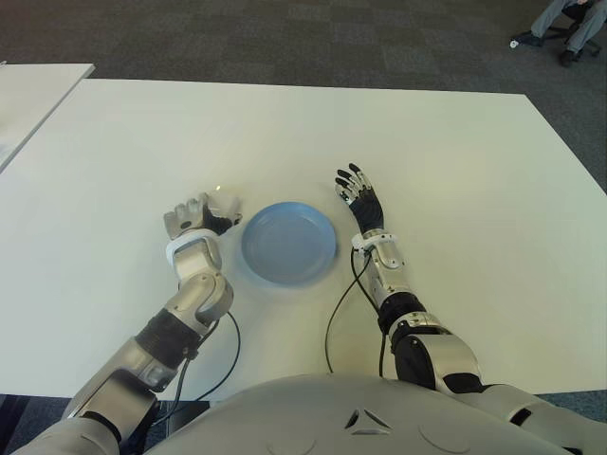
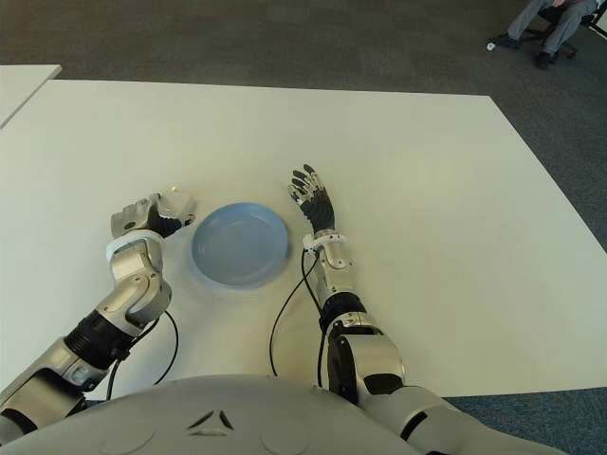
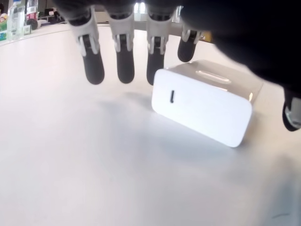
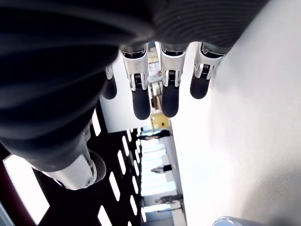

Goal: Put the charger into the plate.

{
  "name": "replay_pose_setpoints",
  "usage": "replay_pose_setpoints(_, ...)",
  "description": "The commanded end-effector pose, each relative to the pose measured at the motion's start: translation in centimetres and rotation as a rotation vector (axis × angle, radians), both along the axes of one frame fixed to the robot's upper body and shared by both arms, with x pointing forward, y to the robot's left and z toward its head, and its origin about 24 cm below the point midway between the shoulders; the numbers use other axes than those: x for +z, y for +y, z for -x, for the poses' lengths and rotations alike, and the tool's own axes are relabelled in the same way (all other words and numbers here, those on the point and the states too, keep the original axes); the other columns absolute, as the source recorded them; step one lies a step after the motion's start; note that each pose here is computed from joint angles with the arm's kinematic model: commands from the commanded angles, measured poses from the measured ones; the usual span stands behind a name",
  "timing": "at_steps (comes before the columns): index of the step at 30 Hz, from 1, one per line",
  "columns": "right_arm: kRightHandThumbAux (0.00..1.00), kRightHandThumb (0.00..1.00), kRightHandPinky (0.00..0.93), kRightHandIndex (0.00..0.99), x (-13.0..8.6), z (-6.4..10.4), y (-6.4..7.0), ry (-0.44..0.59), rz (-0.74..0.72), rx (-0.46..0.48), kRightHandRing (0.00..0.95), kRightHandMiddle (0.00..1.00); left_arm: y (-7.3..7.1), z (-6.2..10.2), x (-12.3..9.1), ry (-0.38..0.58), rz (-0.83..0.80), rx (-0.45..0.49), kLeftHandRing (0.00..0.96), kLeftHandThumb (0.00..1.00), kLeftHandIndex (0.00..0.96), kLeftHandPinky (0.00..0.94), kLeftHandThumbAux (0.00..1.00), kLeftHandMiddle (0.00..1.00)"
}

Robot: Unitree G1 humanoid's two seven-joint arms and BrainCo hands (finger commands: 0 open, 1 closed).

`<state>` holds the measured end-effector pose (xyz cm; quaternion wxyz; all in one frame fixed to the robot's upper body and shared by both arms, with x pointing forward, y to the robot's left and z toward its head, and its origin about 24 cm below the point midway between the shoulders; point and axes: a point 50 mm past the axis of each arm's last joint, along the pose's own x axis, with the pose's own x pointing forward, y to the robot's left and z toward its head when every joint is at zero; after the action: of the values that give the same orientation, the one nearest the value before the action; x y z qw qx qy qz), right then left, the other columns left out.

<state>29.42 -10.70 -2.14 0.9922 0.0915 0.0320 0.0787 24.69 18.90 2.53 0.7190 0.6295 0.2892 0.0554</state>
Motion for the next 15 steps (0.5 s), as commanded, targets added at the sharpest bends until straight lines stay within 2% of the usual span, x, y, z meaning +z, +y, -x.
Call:
replay_pose_setpoints(1, 0.699, 0.053, 0.1, 0.075, -1.64, 1.13, -0.06, 0.084, 0.0, -0.004, 0.153, 0.198, -0.23, -0.1, -0.62, 0.037, -0.008, -0.006, 0.817, 0.373, 0.097, 0.847, 0.312, 0.811)
replay_pose_setpoints(6, 0.701, 0.05, 0.1, 0.071, -1.66, 1.12, -0.08, 0.087, 0.001, -0.005, 0.152, 0.196, -0.3, -0.22, -1.01, 0.05, -0.007, 0.004, 0.816, 0.335, 0.081, 0.841, 0.32, 0.813)
replay_pose_setpoints(10, 0.701, 0.051, 0.102, 0.072, -1.67, 1.11, -0.1, 0.089, 0.001, -0.006, 0.153, 0.198, -0.28, -0.3, -1.3, 0.059, -0.012, 0.009, 0.787, 0.299, 0.074, 0.773, 0.312, 0.786)
replay_pose_setpoints(15, 0.701, 0.052, 0.101, 0.075, -1.71, 1.15, -0.18, 0.089, 0.001, -0.007, 0.155, 0.2, -0.3, -0.32, -1.47, 0.064, -0.017, 0.01, 0.715, 0.256, 0.059, 0.656, 0.304, 0.693)
